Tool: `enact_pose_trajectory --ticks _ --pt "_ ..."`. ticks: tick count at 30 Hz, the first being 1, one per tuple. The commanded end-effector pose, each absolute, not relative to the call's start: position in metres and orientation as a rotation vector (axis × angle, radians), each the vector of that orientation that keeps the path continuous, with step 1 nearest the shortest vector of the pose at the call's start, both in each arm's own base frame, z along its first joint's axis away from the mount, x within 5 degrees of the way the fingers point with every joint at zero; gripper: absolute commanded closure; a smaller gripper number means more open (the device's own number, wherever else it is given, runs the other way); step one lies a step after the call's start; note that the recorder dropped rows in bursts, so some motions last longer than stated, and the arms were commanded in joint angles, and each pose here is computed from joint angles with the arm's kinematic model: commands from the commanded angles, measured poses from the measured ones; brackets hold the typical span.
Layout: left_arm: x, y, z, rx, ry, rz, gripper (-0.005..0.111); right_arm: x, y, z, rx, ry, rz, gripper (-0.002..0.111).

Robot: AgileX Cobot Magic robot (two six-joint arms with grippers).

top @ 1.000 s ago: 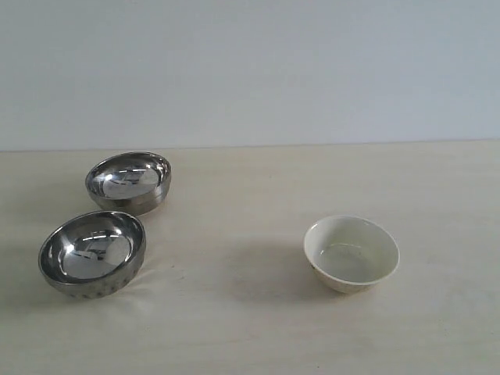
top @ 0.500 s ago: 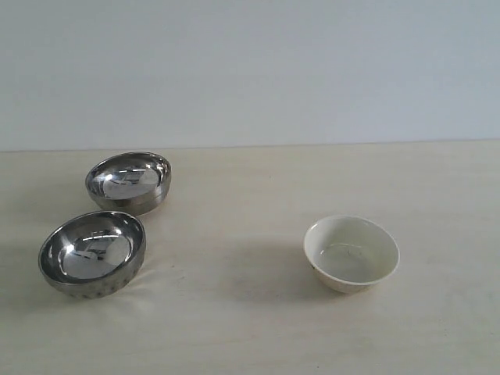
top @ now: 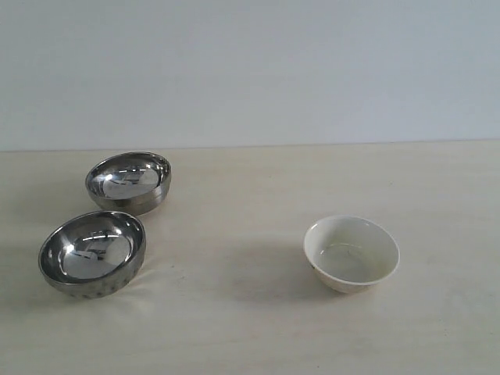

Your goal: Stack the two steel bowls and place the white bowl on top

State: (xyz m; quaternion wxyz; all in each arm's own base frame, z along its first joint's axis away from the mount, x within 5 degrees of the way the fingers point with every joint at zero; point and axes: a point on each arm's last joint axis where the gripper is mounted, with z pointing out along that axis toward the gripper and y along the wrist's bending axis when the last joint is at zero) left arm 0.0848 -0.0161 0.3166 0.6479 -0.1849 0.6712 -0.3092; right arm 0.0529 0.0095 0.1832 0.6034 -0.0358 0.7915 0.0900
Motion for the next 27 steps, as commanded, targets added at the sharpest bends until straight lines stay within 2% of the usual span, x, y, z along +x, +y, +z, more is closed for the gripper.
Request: enact_pose_trajectory --ticks 1,4,8,12,15,20,21,27 --pt "0.140 -0.033 0.355 -0.181 1.758 -0.711 0.103 0.053 0.009 0.182 -0.087 1.827 0.201 0.108" --pt "0.187 -0.041 0.370 0.006 1.900 -0.690 0.103 0.053 0.009 0.182 -0.087 1.827 0.201 0.108" --pt "0.247 -0.041 0.373 -0.063 2.058 -0.738 0.103 0.053 0.009 0.182 -0.087 1.827 0.201 0.108" --pt "0.294 -0.033 0.362 -0.069 2.170 -0.604 0.103 0.053 0.009 0.182 -0.087 1.827 0.201 0.108" --pt "0.325 -0.025 0.347 -0.091 2.254 -0.485 0.088 0.053 0.009 0.182 -0.087 1.827 0.201 0.108" --pt "0.374 -0.018 0.315 -0.130 2.370 -0.398 0.040 0.053 0.009 0.182 -0.087 1.827 0.201 0.108" --pt "0.383 -0.018 0.308 -0.138 2.391 -0.404 0.038 0.053 0.009 0.182 -0.087 1.827 0.201 0.108" --pt "0.431 -0.018 0.251 -0.160 2.513 -0.409 0.043 0.053 0.009 0.182 -0.087 1.827 0.201 0.108"
